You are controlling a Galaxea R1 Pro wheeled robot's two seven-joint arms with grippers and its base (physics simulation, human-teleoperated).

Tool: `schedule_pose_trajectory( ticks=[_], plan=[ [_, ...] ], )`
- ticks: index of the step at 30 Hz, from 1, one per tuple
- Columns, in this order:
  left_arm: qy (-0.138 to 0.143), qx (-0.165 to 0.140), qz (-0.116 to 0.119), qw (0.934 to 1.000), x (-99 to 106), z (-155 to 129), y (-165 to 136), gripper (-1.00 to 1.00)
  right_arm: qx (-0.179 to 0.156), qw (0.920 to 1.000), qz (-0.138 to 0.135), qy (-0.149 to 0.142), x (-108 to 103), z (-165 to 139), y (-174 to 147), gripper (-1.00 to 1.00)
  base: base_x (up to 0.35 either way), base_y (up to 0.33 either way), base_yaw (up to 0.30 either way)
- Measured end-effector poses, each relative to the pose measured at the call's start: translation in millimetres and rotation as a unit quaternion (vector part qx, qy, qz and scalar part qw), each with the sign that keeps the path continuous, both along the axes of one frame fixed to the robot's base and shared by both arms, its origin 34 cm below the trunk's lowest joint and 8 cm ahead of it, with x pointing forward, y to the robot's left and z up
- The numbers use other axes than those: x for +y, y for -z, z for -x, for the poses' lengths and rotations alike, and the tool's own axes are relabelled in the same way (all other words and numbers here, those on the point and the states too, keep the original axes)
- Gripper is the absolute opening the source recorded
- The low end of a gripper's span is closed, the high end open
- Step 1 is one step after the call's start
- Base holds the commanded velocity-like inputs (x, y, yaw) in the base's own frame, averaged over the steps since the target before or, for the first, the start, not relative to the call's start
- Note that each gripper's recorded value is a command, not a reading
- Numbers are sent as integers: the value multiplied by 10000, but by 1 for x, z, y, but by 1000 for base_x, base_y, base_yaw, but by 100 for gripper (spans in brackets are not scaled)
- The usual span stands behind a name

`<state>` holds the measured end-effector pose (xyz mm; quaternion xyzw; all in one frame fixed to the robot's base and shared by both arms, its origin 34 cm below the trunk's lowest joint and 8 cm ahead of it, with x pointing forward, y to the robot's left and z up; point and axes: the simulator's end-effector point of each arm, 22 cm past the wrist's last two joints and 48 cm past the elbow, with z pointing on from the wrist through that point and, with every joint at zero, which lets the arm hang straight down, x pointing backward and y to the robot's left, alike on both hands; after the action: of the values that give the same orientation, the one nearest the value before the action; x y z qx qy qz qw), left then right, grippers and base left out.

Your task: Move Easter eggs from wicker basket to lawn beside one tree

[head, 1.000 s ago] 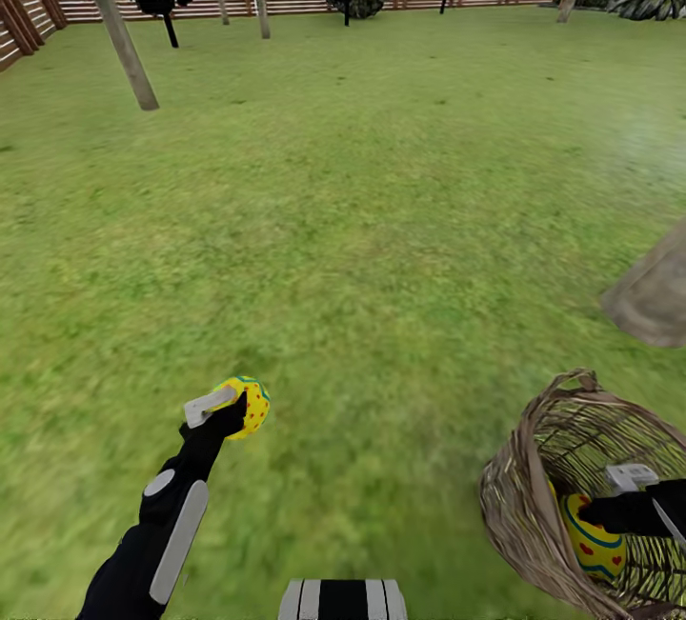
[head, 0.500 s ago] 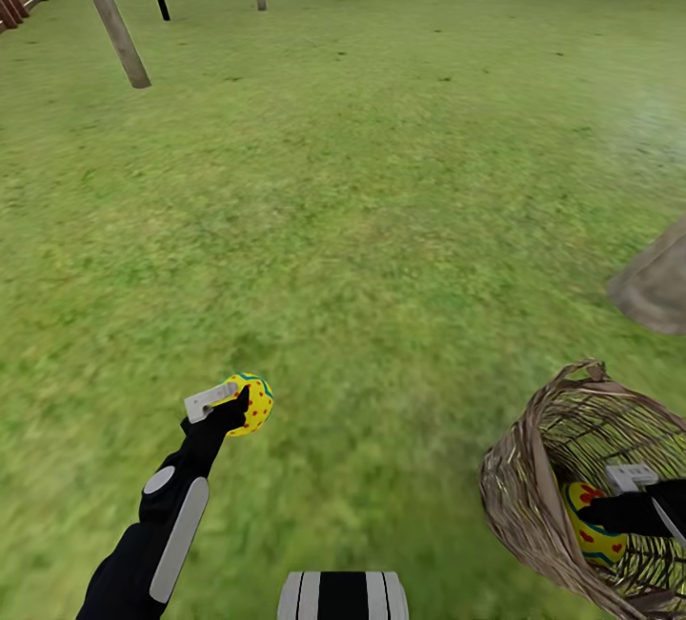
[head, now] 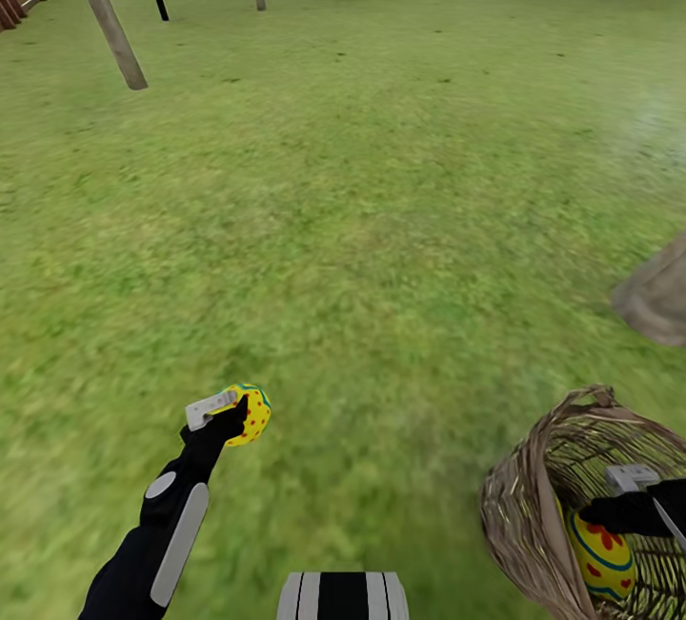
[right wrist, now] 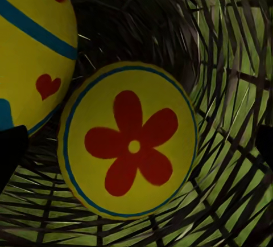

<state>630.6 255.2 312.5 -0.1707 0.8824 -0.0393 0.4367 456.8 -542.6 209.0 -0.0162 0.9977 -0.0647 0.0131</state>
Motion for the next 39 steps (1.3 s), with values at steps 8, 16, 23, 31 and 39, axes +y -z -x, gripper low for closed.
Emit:
schedule_pose_trajectory(
  ticks=[8, 16, 23, 31, 39],
  plan=[
    [-45, 14, 45, 10000, -2, 0, 3, -100, 61, 10000, 1, 0, 0, 4, 5, 100, 1, 0, 0],
    [-42, 154, 43, 9999, -2, 5, 19, -100, 219, 9998, 4, 6, -1, 13, 17, 100, 0, 0, 0],
    [-32, 307, 54, 9995, -4, 12, 36, -100, 356, 9994, 4, 6, -1, 22, 28, 100, 0, 0, 0],
    [-18, 449, 61, 9990, -5, 18, 53, -100, 525, 9986, 8, 5, -1, 32, 40, 100, 0, 0, 0],
    [-23, 556, 81, 9984, -7, 23, 65, -100, 619, 9981, 9, -4, -1, 39, 47, -100, 0, 0, 0]
  ],
)
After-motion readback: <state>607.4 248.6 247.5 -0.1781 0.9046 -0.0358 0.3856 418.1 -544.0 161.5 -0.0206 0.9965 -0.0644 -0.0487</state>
